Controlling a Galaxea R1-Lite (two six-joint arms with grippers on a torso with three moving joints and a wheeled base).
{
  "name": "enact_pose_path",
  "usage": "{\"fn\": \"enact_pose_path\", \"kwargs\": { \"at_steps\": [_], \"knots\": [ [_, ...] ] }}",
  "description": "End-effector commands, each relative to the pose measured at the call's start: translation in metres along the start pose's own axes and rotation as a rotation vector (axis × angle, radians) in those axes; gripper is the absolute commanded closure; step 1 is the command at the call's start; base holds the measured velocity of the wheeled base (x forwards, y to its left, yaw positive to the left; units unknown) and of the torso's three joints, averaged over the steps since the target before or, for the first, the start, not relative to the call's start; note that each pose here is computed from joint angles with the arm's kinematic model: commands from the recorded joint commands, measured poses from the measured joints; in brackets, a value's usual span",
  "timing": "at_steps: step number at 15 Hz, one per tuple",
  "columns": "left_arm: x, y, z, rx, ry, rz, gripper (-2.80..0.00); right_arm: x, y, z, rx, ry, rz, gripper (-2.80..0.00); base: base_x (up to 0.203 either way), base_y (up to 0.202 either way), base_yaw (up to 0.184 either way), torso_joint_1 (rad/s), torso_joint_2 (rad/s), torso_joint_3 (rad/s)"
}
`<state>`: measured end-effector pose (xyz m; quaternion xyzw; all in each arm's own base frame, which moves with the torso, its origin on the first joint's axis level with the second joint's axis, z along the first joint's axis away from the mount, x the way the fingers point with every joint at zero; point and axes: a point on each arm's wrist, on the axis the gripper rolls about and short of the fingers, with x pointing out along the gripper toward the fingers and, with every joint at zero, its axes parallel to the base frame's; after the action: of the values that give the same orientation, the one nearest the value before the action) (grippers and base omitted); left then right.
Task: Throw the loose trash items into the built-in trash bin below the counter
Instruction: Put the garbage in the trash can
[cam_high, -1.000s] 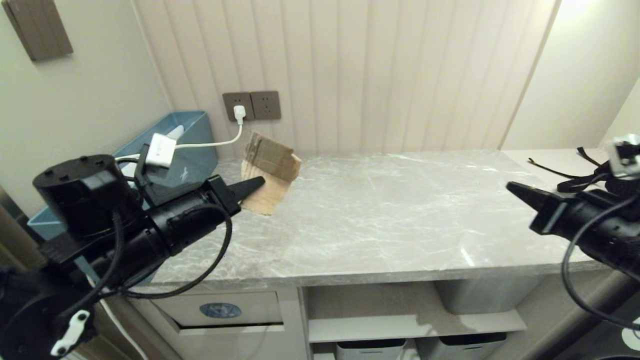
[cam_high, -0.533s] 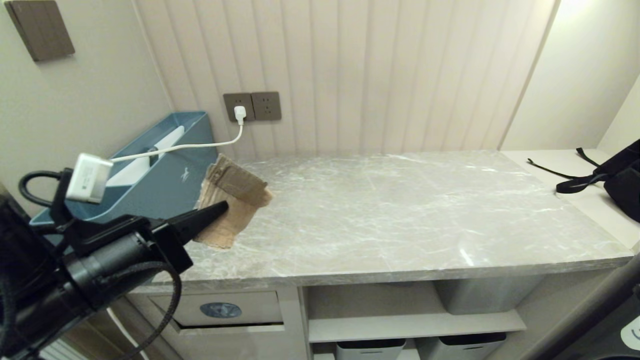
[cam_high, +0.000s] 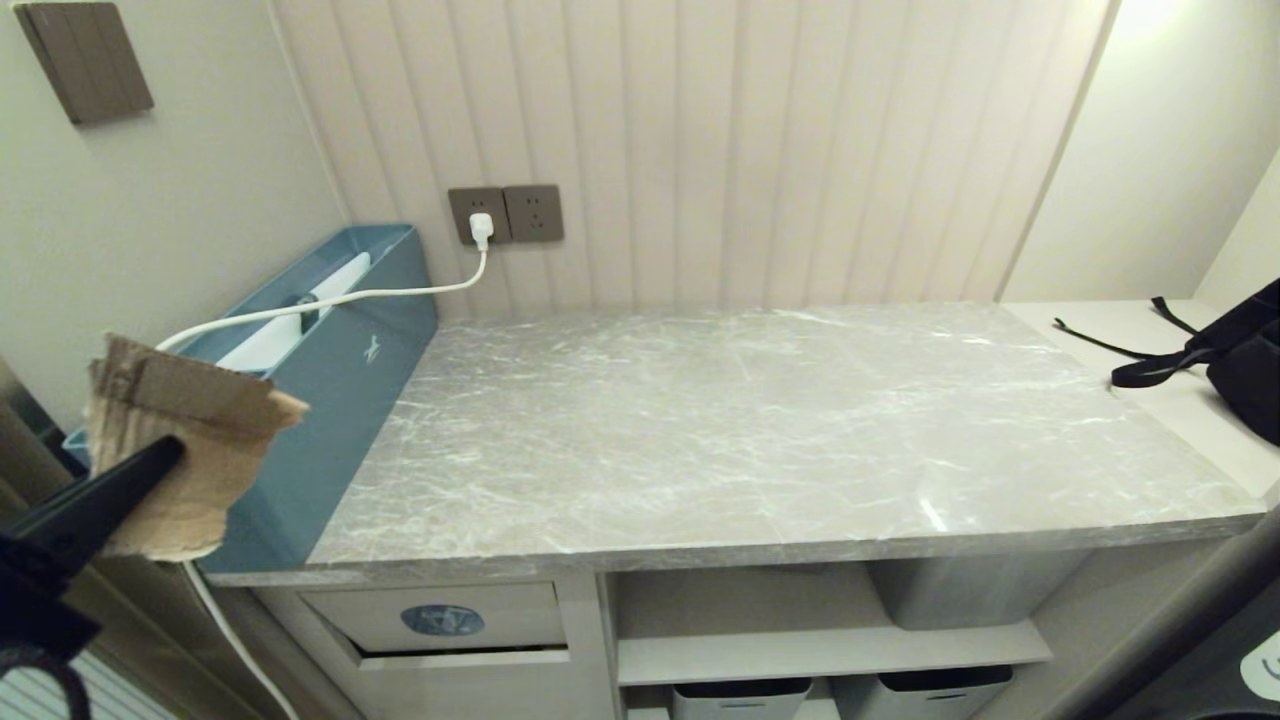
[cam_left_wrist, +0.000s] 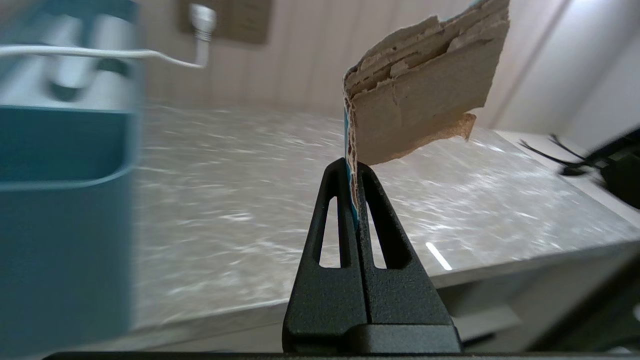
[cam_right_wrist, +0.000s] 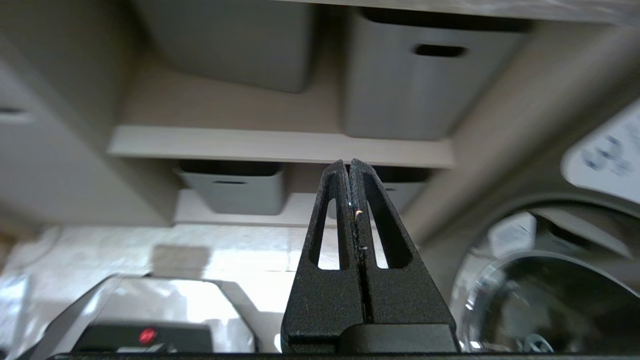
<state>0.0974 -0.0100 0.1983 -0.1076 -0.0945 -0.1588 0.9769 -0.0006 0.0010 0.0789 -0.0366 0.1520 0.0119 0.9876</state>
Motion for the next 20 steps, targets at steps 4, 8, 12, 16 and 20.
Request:
{"fn": "enact_pose_path", "kwargs": {
  "at_steps": [4, 8, 12, 16, 20],
  "knots": [
    [-0.079, -0.013, -0.018, 0.095, -0.014, 0.123, 0.0, 0.002, 0.0, 0.0, -0.011, 0.03, 0.102, 0.0, 0.0, 0.0, 0.0, 0.0, 0.0, 0.0],
    [-0.108, -0.014, -0.056, 0.138, 0.148, 0.171, 0.0, -0.006, 0.0, -0.002, 0.009, -0.077, 0.032, 0.0, 0.0, 0.0, 0.0, 0.0, 0.0, 0.0],
    [-0.111, -0.008, -0.078, 0.192, 0.259, 0.239, 0.0, -0.018, 0.0, -0.009, 0.008, -0.257, -0.011, 0.0, 0.0, 0.0, 0.0, 0.0, 0.0, 0.0],
    [-0.113, -0.007, -0.084, 0.168, 0.321, 0.26, 0.0, -0.02, 0.0, -0.01, 0.036, -0.304, -0.014, 0.0, 0.0, 0.0, 0.0, 0.0, 0.0, 0.0],
    [-0.114, -0.009, -0.085, 0.09, 0.342, 0.191, 0.0, -0.02, 0.0, -0.01, 0.067, -0.307, -0.016, 0.0, 0.0, 0.0, 0.0, 0.0, 0.0, 0.0]
  ]
}}
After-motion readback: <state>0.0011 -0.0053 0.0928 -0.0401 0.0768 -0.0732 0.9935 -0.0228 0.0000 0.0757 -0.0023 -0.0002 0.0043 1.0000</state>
